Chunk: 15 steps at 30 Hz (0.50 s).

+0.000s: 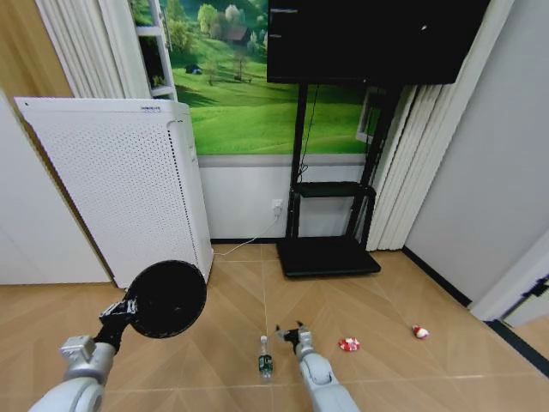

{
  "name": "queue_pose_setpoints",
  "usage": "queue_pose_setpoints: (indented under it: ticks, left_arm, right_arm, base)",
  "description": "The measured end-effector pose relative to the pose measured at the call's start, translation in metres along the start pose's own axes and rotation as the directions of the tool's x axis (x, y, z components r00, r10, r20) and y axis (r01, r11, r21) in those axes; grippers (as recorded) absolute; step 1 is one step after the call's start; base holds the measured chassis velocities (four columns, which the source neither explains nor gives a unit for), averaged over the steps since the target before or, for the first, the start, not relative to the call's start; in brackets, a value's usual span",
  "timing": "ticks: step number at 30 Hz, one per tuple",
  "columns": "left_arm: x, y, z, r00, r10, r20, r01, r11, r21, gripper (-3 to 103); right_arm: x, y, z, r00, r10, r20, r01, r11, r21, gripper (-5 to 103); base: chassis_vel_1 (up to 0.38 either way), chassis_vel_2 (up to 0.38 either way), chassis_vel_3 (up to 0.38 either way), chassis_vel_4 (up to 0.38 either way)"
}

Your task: Pick up the trash bin and place the garbage on the floor into it.

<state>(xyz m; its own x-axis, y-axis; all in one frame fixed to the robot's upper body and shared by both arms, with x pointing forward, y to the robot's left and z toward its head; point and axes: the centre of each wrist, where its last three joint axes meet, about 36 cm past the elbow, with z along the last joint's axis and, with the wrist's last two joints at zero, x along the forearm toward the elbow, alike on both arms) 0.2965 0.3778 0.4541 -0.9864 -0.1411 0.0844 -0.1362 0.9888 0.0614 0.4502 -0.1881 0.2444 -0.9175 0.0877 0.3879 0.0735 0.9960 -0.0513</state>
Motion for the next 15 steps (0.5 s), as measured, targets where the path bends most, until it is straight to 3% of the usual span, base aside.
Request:
queue_pose_setpoints:
  ticks: [2,6,15]
  left_arm:
    - [0.001,0.000,0.001,1.000,0.004,0.000,-0.004,1.000,0.000,4]
    - [0.002,0.002,0.001,1.000,0.002,0.003,-0.002,1.000,0.001,4]
    - [0.006,0.006,0.001,1.000,0.001,0.005,-0.001,1.000,-0.001,4]
  right_arm:
    - [0.012,-0.022,-0.029,0.995,0.054,0.080,-0.051,0.998,-0.039,100]
    - [0.032,-0.037,-0.054,0.990,0.044,0.131,-0.035,0.997,-0.074,100]
    - [0.058,-0.032,-0.060,0.989,-0.036,0.144,0.038,0.999,-0.014,100]
  base:
    - [0.000,0.000,0.000,0.000]
    - [0.000,0.000,0.000,0.000]
    - [0.000,0.000,0.000,0.000]
